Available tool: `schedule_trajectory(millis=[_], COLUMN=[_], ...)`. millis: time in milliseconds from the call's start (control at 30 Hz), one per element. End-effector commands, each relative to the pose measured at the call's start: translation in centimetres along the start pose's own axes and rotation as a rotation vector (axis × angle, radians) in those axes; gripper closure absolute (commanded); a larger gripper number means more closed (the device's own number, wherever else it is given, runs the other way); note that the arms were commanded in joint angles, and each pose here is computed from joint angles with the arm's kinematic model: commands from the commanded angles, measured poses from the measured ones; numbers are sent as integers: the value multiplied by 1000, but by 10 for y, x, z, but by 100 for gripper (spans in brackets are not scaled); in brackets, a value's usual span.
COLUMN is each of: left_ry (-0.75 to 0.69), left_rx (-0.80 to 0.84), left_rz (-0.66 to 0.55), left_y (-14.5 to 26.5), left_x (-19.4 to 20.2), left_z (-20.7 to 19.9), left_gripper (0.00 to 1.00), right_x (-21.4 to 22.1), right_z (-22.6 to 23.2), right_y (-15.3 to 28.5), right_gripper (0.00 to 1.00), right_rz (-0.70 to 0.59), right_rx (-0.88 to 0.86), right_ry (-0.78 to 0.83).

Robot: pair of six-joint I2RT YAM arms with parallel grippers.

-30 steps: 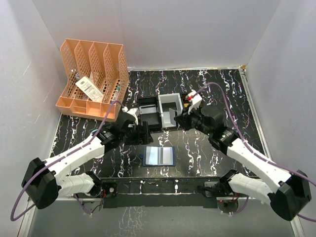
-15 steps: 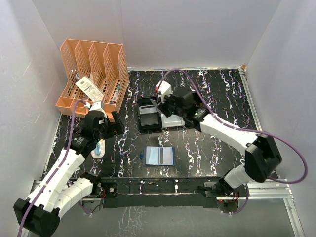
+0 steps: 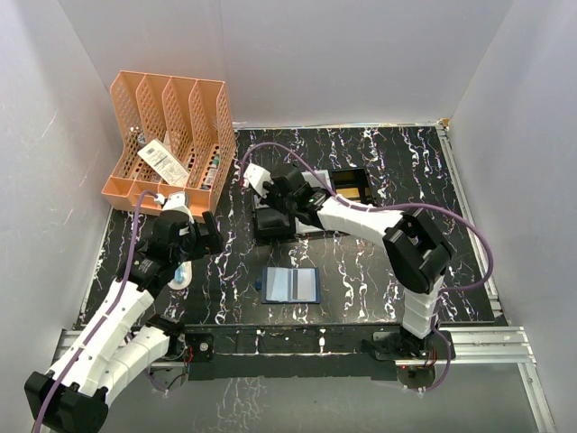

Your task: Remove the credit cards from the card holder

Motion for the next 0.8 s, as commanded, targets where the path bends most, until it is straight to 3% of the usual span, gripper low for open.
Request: schedule_trajectory(millis=[0, 767], left_ry=[-18, -28], left_rx=[1, -26], left_rz=[-30, -48], left_y=[1, 1], left_x=[-5, -8], left_z=[0, 2], left_gripper=[1, 1], right_x=[-11, 13], right_z=[-27, -26], right_y=[-7, -74], right_gripper=[100, 100], right_rz=[13, 180], right_rx=[104, 131], right_ry=[147, 359])
Point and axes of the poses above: each gripper's point midway between its finger pads, its own y axis back along the fingers, its own z axis along the line the jaws close on, x = y × z, the point moved 8 cm from there along y, back along the fingers, and after that the axes turned 11 degrees about y, right-handed, at the moved point
